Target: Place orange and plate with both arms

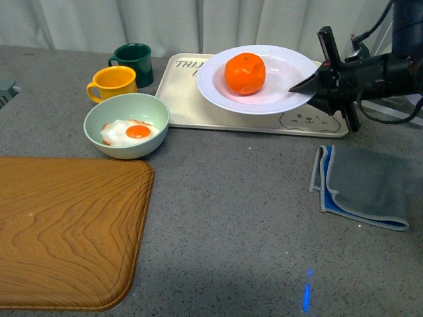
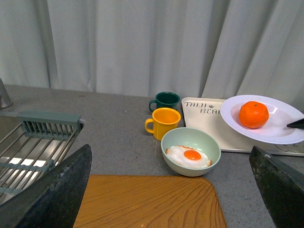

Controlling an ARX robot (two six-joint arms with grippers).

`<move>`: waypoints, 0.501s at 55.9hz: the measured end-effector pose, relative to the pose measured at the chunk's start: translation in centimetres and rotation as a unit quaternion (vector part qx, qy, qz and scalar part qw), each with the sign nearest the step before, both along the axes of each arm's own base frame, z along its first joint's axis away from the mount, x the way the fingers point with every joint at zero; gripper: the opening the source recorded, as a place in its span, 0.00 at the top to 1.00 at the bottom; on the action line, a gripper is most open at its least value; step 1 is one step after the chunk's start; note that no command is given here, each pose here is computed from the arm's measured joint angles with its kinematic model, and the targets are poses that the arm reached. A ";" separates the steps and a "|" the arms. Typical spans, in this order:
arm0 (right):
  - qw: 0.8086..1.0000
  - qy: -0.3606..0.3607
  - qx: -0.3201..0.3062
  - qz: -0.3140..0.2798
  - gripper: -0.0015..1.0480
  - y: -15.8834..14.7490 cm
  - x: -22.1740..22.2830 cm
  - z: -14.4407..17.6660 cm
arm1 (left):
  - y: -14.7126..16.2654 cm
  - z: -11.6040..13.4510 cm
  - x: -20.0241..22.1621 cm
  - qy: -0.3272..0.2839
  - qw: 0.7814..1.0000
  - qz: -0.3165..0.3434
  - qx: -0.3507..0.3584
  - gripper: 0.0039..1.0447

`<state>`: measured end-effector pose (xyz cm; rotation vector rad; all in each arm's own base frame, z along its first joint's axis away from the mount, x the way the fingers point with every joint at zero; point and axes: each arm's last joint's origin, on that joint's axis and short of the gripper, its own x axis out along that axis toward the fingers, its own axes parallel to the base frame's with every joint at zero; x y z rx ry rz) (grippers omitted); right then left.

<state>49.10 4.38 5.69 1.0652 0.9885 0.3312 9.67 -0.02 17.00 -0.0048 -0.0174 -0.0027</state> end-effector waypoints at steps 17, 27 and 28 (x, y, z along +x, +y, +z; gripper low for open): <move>0.999 0.019 -0.034 0.000 0.96 1.1 3.1 -0.4 | 0.0 0.0 0.0 0.000 1.000 0.000 0.000 0.06; 0.999 0.018 -0.050 -0.001 0.75 1.0 3.0 -0.6 | 0.0 0.0 0.0 0.000 1.000 0.000 0.000 0.06; 0.999 0.017 -0.052 0.000 0.72 0.9 3.0 -0.6 | 0.0 0.0 0.0 0.000 1.000 0.000 0.000 0.06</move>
